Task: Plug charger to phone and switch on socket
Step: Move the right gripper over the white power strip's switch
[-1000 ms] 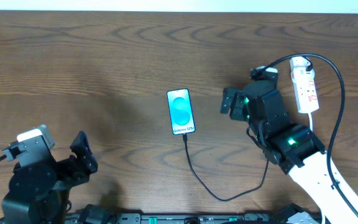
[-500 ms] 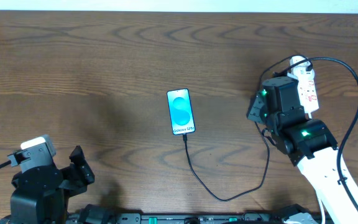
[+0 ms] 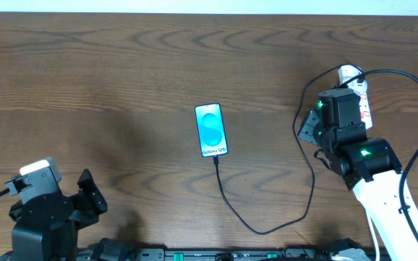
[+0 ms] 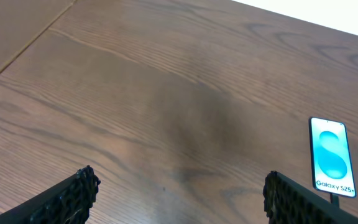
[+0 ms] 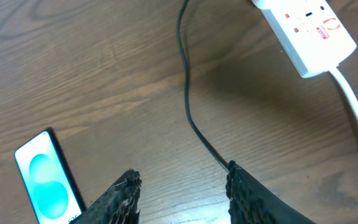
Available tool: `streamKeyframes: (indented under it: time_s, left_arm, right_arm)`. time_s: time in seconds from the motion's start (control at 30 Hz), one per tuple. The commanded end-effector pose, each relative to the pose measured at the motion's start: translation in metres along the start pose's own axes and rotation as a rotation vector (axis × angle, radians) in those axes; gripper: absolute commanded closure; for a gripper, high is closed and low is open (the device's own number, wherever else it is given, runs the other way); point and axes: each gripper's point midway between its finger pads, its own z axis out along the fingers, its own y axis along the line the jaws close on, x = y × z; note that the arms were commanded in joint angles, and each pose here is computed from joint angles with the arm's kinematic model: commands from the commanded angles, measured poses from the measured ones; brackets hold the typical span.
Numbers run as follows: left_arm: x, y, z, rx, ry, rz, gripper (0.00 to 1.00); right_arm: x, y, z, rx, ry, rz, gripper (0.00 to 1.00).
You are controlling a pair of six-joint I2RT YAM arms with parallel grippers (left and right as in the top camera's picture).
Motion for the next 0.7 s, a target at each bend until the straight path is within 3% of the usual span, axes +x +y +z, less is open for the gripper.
streamKeyframes:
  time_s: [0.0, 0.43, 0.67]
  left_arm:
    - [-0.002, 0.013, -0.005, -0.043, -0.044, -0.005, 0.13]
    - [0.009, 0.047, -0.059, 0.065, -0.287, -0.146, 0.13]
    - [0.023, 0.068, -0.085, 0.128, -0.424, -0.226, 0.13]
  right_arm:
    - [-0.007, -0.007, -0.003, 0.025, -0.021, 0.012, 0.55]
    - [-0.015, -0.019, -0.004, 0.088, -0.065, 0.019, 0.53]
    - [-0.015, -0.021, 0.000, 0.103, -0.064, 0.017, 0.58]
